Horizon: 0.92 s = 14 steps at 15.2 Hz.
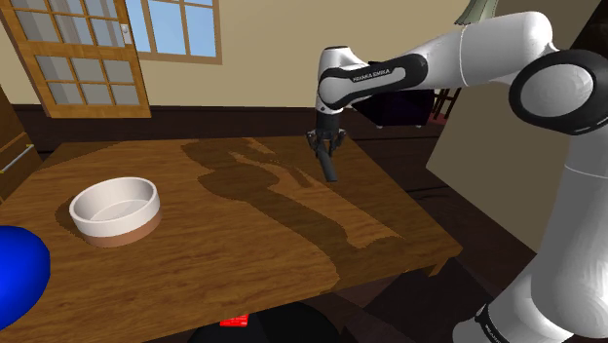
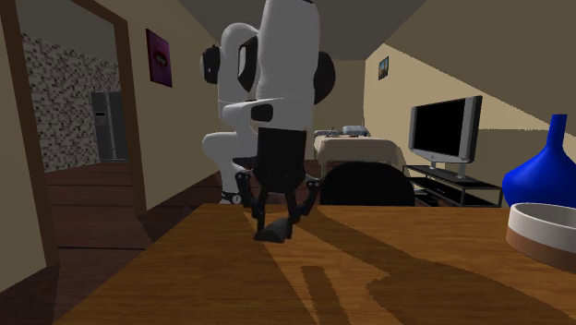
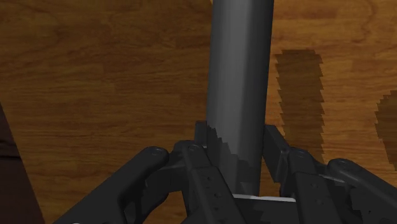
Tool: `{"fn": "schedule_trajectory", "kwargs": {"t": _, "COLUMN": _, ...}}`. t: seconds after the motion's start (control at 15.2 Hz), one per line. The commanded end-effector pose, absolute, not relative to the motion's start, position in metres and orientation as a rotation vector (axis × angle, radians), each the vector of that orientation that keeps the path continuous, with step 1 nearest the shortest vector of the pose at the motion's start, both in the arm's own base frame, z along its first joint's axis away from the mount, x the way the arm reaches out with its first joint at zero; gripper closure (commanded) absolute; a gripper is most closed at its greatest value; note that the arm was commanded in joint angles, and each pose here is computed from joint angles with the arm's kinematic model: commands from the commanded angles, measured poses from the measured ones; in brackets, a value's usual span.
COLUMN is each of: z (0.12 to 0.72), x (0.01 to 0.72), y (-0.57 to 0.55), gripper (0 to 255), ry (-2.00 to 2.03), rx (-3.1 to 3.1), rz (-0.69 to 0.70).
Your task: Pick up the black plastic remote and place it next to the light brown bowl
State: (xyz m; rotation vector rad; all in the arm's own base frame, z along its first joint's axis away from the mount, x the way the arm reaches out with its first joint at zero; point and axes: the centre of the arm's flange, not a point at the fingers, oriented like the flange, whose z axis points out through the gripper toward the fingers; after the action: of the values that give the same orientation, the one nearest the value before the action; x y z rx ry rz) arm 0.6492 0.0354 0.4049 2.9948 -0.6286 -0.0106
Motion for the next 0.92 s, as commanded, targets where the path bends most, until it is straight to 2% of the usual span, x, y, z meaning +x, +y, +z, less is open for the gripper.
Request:
{"fn": "schedule_trajectory", "kwargs": {"t": 0.0, "z": 0.415, "x": 0.649, "y": 0.035, "gripper": 255, "ry": -0.628, "rx": 2.995, "rz": -0.011}}
{"fn": "schedule_trajectory", "kwargs": {"t": 0.86, "z": 0.470, "x": 0.641, "y": 0.060, "gripper": 255, "ry": -0.628, "rx": 2.995, "rz": -0.011}}
